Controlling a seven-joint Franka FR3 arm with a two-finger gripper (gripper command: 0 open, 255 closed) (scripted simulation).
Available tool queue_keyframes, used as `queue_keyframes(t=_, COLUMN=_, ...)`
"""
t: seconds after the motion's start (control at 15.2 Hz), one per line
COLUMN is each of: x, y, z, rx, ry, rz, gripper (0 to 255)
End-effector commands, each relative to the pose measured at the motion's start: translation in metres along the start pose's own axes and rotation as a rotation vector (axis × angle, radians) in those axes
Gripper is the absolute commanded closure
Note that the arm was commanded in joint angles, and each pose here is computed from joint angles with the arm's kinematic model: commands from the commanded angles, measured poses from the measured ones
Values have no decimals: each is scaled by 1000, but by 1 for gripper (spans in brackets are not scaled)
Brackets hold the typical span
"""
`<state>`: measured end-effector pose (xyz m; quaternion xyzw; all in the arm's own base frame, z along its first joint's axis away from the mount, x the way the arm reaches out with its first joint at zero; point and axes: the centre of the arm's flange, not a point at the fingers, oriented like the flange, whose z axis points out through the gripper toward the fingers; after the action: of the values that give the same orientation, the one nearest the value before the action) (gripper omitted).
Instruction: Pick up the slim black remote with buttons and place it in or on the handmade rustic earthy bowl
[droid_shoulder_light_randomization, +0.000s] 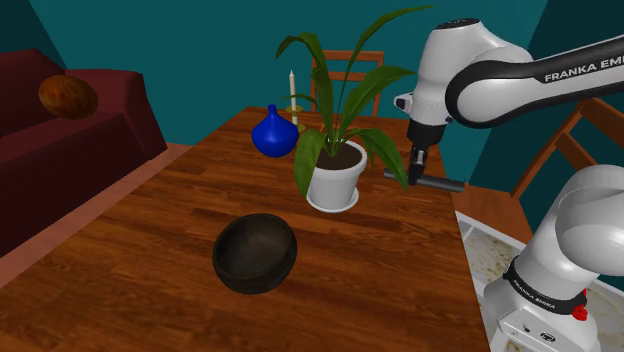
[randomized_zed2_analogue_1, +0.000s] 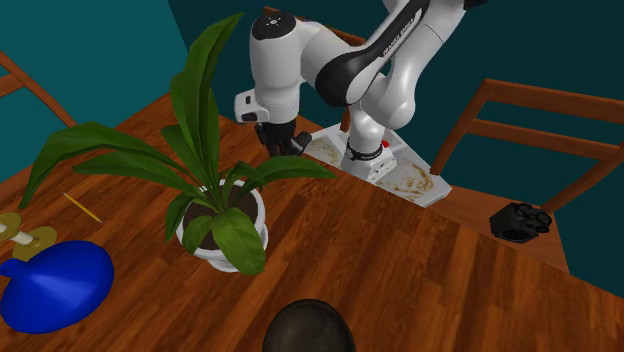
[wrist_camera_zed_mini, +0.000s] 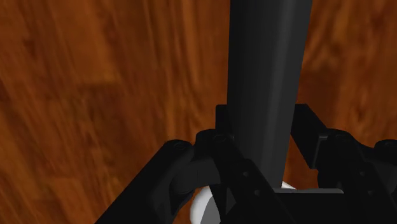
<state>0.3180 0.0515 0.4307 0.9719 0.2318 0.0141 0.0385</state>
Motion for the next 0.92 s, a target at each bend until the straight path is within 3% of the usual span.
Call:
queue_keyframes(t=0.0, x=1, y=2, z=-11, rx=0, ry=-1, rz=0, gripper=255)
queue_keyframes(t=0.59, x=2, y=6, z=-57, rx=0, ry=-1, rz=0, gripper=255)
queue_keyframes(t=0.86, x=40, y=-31, z=-58, rx=0, ry=-1, rz=0, gripper=255)
